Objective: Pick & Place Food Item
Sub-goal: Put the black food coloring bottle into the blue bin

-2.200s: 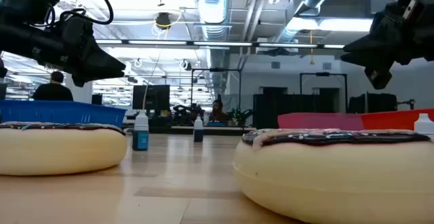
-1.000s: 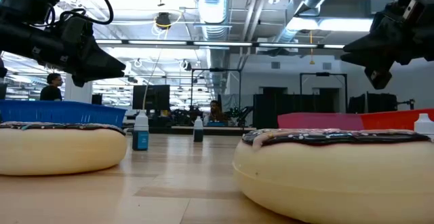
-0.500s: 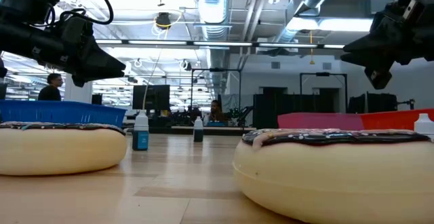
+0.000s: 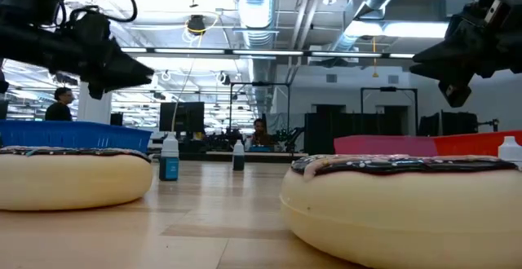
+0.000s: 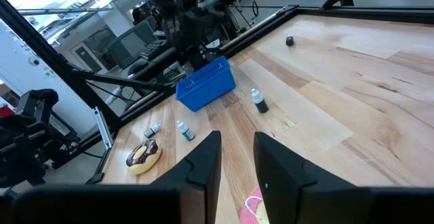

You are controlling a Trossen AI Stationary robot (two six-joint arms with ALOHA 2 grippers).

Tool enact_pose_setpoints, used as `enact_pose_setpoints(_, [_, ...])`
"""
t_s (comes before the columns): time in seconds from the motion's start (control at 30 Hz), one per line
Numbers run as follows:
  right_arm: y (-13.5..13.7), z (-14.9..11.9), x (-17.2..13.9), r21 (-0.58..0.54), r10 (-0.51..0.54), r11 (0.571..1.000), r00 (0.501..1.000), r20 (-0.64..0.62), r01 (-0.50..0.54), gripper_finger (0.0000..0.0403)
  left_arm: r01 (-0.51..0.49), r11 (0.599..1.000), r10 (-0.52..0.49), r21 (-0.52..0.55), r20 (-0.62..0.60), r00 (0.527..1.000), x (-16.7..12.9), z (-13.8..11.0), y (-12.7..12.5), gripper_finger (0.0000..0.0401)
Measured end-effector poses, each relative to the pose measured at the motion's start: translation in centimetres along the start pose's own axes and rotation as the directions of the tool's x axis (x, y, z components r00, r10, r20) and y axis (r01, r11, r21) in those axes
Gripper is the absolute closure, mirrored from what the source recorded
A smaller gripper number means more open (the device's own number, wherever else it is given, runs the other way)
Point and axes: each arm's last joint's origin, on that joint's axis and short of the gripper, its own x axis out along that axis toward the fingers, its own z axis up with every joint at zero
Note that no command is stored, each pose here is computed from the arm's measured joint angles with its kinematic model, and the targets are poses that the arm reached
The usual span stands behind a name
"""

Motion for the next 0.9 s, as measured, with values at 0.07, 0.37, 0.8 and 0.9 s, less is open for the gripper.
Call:
enact_pose_setpoints(0.07, [0.0,0.0,0.0,0.0,0.0,1.0,1.0,0.0,0.0,0.0321,-0.007,0.995,0.012,-0.097,0.048,0.999,0.0,0.4,-0.1,0.0256])
enact_pose_setpoints(0.37, [0.0,0.0,0.0,0.0,0.0,1.0,1.0,0.0,0.0,0.0321,0.065,0.783,-0.034,-0.618,0.062,0.997,0.1,0.7,-0.3,0.0256])
enact_pose_setpoints(0.8, [0.0,0.2,0.1,0.025,0.006,1.0,0.999,0.035,-0.007,0.0321,0.035,0.571,-0.229,-0.82,-0.118,0.966,0.8,-0.8,-1.0,0.0256])
enact_pose_setpoints(0.9, [0.2,0.7,0.0,0.098,0.004,0.995,0.996,0.094,-0.013,0.0321,0.101,0.538,-0.248,-0.837,-0.043,0.968,1.0,-0.1,-1.3,0.0256])
